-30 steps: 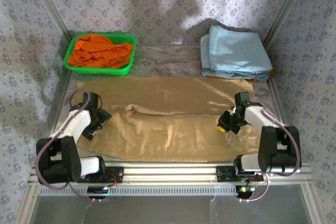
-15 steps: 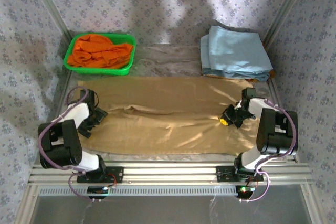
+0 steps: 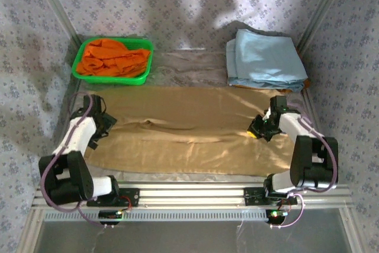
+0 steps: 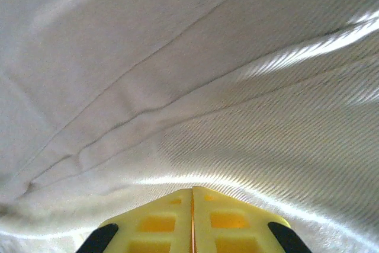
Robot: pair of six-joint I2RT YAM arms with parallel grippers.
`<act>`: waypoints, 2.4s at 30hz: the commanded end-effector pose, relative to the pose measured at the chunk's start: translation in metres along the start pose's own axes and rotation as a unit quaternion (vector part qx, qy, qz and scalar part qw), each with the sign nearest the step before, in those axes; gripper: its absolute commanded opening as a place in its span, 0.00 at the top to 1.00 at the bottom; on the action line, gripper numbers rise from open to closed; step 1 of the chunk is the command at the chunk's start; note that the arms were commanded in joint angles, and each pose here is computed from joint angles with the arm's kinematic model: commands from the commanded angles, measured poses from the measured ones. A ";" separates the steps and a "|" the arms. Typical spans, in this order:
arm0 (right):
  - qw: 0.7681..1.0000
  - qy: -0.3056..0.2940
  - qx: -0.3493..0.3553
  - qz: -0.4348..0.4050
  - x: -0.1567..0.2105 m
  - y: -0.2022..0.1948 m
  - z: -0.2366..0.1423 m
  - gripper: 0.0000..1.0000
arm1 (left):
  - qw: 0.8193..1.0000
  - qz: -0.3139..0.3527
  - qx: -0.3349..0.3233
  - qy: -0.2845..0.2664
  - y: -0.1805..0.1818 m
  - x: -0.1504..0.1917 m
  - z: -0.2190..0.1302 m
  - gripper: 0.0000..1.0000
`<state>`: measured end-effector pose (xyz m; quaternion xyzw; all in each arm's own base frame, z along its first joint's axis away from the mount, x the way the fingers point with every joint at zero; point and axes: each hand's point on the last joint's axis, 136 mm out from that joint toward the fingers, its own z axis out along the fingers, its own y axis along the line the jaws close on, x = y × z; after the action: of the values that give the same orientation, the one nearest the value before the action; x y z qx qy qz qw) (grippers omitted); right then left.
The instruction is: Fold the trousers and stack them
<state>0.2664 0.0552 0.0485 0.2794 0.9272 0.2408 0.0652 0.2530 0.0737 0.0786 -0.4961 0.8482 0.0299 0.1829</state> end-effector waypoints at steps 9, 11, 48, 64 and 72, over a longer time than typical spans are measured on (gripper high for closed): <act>0.997 0.019 -0.015 -0.067 0.034 0.031 -0.017 0.87 | 0.982 -0.176 -0.057 -0.043 0.090 -0.034 -0.022 0.04; 0.997 0.020 -0.012 -0.072 0.038 0.030 -0.017 0.85 | 0.976 -0.204 -0.064 -0.036 0.101 -0.028 -0.012 0.04; 0.999 -0.037 -0.011 0.036 0.092 0.000 -0.073 0.69 | 0.975 -0.223 -0.001 -0.002 0.100 0.020 0.033 0.99; 0.989 -0.051 0.017 0.136 0.137 -0.020 -0.035 0.76 | 0.974 -0.204 0.089 -0.036 0.074 0.001 -0.009 1.00; 0.984 -0.046 0.076 0.152 0.161 -0.039 -0.002 0.66 | 0.975 -0.199 0.098 -0.033 0.070 0.000 -0.011 1.00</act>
<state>0.1102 0.1227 0.0452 0.3740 0.9084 0.1836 0.0335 0.1823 0.1076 0.0650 -0.6465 0.7186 -0.0595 0.2490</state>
